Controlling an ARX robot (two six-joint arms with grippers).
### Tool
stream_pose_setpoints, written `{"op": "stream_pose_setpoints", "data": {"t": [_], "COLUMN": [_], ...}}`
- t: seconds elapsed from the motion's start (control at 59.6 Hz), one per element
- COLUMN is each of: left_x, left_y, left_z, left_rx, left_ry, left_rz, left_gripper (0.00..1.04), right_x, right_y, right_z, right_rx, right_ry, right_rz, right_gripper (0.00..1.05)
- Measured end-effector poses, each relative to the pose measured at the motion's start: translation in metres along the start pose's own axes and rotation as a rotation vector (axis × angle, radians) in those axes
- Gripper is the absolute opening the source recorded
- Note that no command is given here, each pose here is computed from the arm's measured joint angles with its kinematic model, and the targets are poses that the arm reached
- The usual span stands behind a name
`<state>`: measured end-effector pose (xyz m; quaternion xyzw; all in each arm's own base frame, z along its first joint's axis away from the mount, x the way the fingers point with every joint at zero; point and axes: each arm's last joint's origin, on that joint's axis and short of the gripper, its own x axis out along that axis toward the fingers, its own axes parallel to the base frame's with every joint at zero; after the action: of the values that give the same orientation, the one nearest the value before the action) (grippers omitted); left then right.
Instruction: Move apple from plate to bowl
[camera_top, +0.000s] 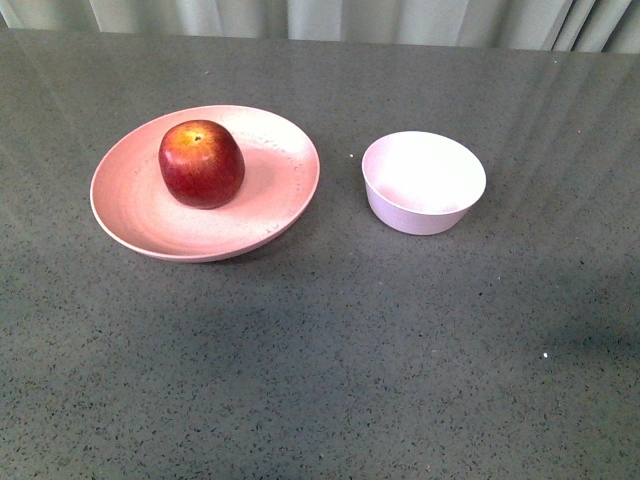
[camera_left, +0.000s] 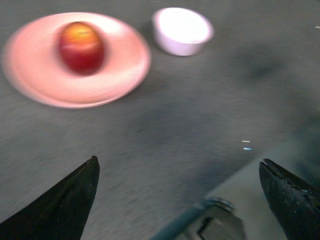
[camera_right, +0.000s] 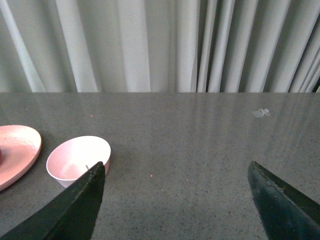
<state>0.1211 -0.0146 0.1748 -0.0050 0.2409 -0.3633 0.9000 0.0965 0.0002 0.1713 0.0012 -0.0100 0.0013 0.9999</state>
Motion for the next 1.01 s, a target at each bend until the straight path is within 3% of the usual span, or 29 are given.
{"op": "stream_pose_setpoints", "data": {"t": [0.034,0.084,0.302,0.587,1.007], "left_x": [0.012,0.023,0.083,0.138,0.178], "left_y": [0.002,0.005,0.017,0.036,0.046], "left_z": [0.008,0.017,0.049,0.045,0.056], "left_rx": [0.024,0.037,0.045,0.010,0.010], "left_ry": [0.006,0.004,-0.043,0.016,0.022], "left_rz": [-0.058,-0.062,0.002,0.076,0.161], "left_gripper": [0.96,0.96,0.96,0.96,0.96], "right_x": [0.000,0.000,0.000,0.000,0.000], "right_y": [0.000,0.000,0.000,0.000,0.000], "right_z": [0.000,0.000,0.000,0.000,0.000], "right_rx": [0.000,0.000,0.000,0.000,0.000], "right_ry": [0.000,0.000,0.000,0.000,0.000], "right_rz": [-0.001,-0.003,-0.002,-0.002,-0.002], "right_gripper": [0.97,0.95,0.96,0.96,0.96]}}
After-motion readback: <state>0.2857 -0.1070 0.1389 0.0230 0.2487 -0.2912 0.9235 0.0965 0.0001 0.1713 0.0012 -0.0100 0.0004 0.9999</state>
